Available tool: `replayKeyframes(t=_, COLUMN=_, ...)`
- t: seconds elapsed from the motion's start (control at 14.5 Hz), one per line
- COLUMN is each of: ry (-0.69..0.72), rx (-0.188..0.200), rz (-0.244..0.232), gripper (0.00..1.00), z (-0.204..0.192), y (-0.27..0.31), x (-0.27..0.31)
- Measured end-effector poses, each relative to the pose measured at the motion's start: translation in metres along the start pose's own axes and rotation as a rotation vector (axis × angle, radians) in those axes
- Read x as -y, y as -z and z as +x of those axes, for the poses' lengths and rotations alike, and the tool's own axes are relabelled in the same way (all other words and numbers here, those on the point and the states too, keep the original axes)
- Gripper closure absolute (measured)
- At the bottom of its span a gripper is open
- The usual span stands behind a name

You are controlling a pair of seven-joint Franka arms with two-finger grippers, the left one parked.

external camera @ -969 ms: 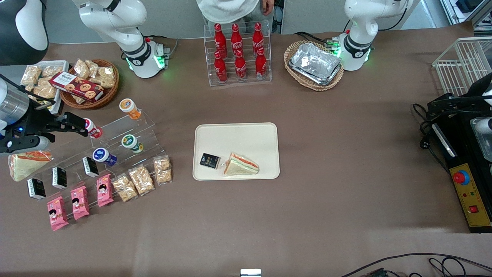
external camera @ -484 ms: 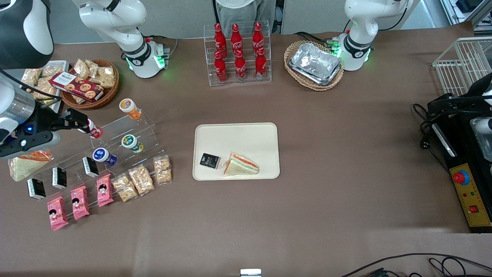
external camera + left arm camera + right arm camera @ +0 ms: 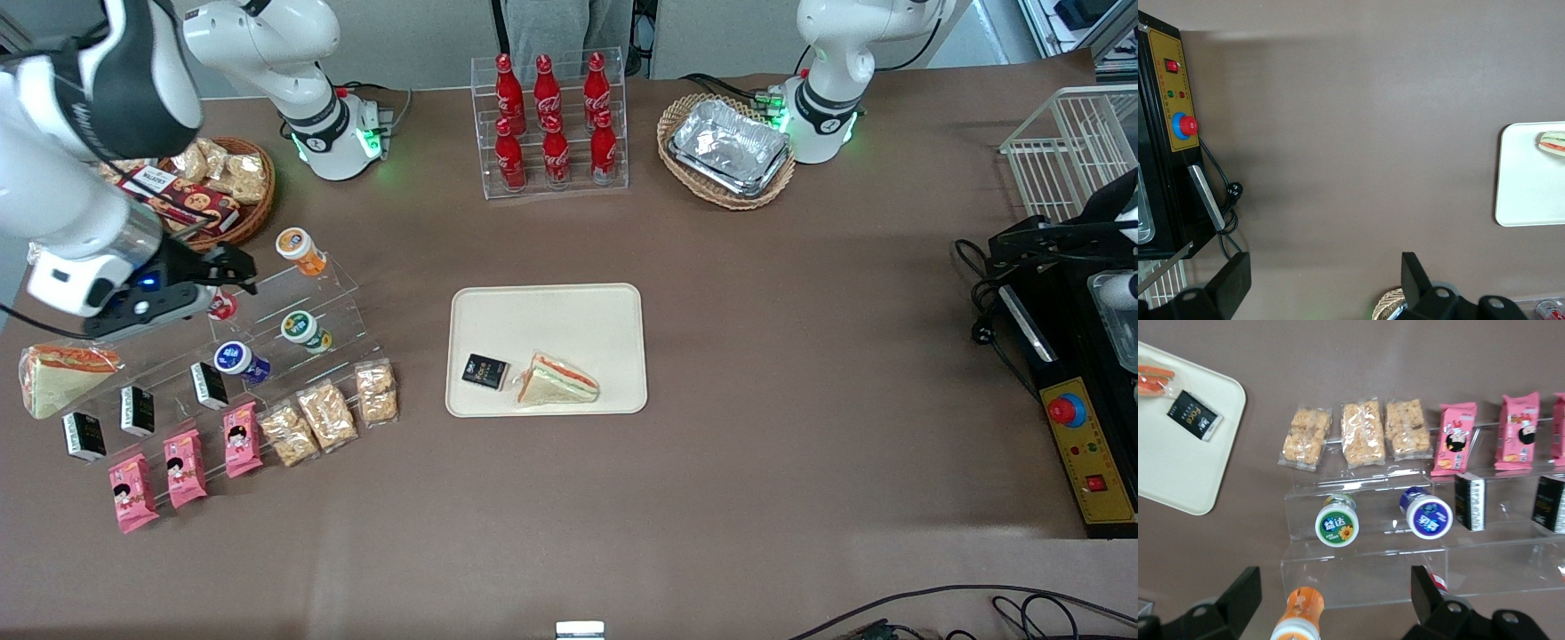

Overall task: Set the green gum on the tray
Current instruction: 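Move the right gripper over the green-labelled gum bottle on the acrylic rack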

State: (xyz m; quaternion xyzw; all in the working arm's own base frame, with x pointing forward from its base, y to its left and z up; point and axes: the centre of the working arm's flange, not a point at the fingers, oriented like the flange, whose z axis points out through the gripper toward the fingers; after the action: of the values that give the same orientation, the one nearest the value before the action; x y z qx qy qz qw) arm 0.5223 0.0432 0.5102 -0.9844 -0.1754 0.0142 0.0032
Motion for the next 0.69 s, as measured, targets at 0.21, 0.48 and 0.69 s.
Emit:
replayKeyframes(t=0.21, ry=0.003, rx=-0.017, rz=-0.005, gripper=0.00, z=-0.011, y=-0.046, x=0.009)
replayKeyframes(t=0.48, ry=-0.021, rx=-0.044, rz=-0.012, gripper=0.00, z=-0.022, y=-0.105, x=0.025)
replayKeyframes(t=0.69, ry=-0.036, rx=-0.066, rz=-0.016, gripper=0.00, z=-0.032, y=-0.138, x=0.030)
